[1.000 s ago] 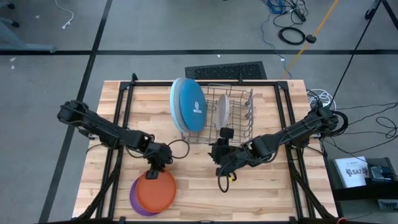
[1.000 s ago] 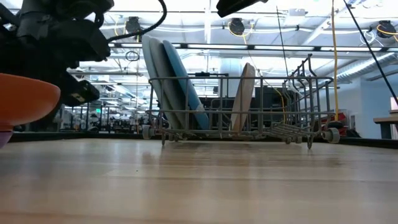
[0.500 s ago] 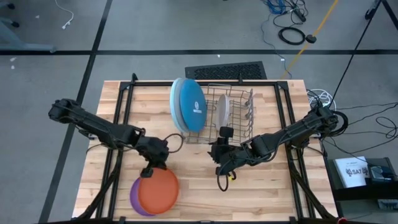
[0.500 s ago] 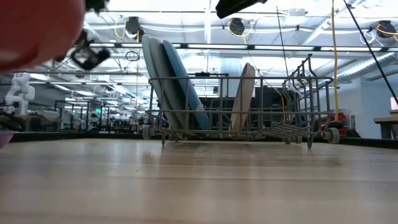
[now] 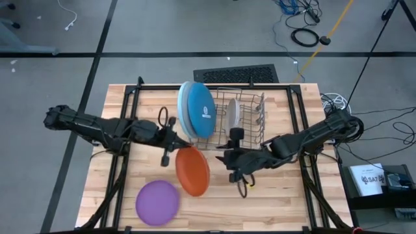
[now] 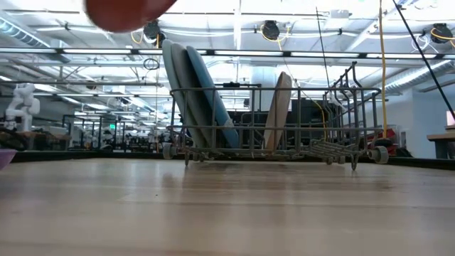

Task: Sort dishes
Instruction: Put the orange plate into the dish rack

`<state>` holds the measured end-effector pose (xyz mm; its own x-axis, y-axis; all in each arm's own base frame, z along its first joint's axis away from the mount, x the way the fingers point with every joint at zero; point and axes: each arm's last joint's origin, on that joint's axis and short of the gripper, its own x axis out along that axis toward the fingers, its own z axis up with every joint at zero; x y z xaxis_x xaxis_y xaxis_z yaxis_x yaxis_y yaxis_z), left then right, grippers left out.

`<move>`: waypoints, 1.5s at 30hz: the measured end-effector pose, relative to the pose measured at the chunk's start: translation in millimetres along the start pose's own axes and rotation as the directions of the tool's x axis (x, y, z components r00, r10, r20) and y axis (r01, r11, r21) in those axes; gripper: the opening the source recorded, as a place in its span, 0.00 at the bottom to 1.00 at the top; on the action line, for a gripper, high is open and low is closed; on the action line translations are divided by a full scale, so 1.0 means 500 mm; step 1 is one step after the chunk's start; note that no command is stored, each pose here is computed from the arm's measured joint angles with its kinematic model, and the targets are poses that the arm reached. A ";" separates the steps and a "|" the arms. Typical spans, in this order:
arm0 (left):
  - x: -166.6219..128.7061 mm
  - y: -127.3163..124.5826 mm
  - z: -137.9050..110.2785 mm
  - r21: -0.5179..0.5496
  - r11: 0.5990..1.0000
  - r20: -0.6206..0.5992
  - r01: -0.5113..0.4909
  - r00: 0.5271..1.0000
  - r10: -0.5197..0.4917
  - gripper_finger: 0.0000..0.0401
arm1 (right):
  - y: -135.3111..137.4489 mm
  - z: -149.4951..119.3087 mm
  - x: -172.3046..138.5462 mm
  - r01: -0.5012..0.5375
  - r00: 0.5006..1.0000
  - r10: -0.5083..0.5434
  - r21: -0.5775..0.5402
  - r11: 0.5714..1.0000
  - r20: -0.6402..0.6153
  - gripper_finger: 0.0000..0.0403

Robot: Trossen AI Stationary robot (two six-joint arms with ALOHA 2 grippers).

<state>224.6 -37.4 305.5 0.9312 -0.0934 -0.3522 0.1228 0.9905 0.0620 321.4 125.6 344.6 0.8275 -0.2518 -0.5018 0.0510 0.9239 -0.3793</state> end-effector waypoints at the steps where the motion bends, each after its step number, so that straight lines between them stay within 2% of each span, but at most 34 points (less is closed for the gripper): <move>1: 0.000 0.008 0.001 -0.025 0.999 0.003 -0.023 1.000 0.023 0.01 | -0.003 0.006 -0.010 -0.004 1.000 0.004 0.000 1.000 0.017 0.38; 6: -0.001 0.042 0.008 -0.117 0.967 0.036 -0.226 0.972 0.232 0.00 | -0.026 0.026 -0.044 -0.006 0.995 -0.004 0.096 0.995 0.097 0.38; 11: -0.004 0.056 0.018 -0.101 0.930 0.076 -0.354 0.929 0.362 0.00 | -0.045 0.028 -0.052 0.007 0.994 -0.032 0.234 0.972 0.106 0.38; 14: -0.007 0.063 0.022 -0.103 0.888 0.086 -0.448 0.886 0.456 0.00 | -0.058 0.030 -0.056 0.004 0.992 -0.044 0.319 0.948 0.118 0.38; 18: -0.010 0.069 0.026 -0.098 0.841 0.096 -0.533 0.836 0.541 0.00 | -0.065 0.033 -0.052 0.014 0.990 -0.063 0.361 0.932 0.125 0.38; 24: -0.012 0.071 0.033 -0.079 0.826 0.125 -0.558 0.816 0.564 0.00 | -0.095 0.024 -0.038 0.153 0.977 -0.200 0.434 0.888 0.066 0.38; 29: -0.012 0.071 0.028 -0.057 0.819 0.099 -0.572 0.813 0.574 0.00 | -0.098 0.036 -0.047 0.233 0.951 -0.292 0.386 0.893 0.102 0.38; 33: -0.012 0.071 0.028 -0.043 0.814 0.103 -0.579 0.808 0.580 0.00 | -0.110 0.041 -0.071 0.314 0.916 -0.385 0.400 0.861 0.110 0.38; 37: -0.013 0.072 0.035 -0.054 0.811 0.132 -0.583 0.800 0.585 0.00 | -0.120 0.032 -0.058 0.233 0.949 -0.301 0.437 0.869 0.093 0.38; 42: -0.011 0.072 0.038 -0.044 0.807 0.144 -0.589 0.796 0.588 0.00 | -0.129 0.020 -0.047 0.314 0.930 -0.367 0.455 0.833 0.029 0.38; 45: -0.011 0.072 0.037 -0.042 0.807 0.143 -0.589 0.796 0.588 0.00 | -0.133 0.018 -0.041 0.262 0.949 -0.312 0.464 0.846 0.033 0.38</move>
<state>230.1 -2.9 327.2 0.8627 0.4936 -0.1101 -0.4636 0.8588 0.2178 306.1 71.8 387.3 0.7879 -0.5181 -0.3327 0.5197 0.8494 -0.0919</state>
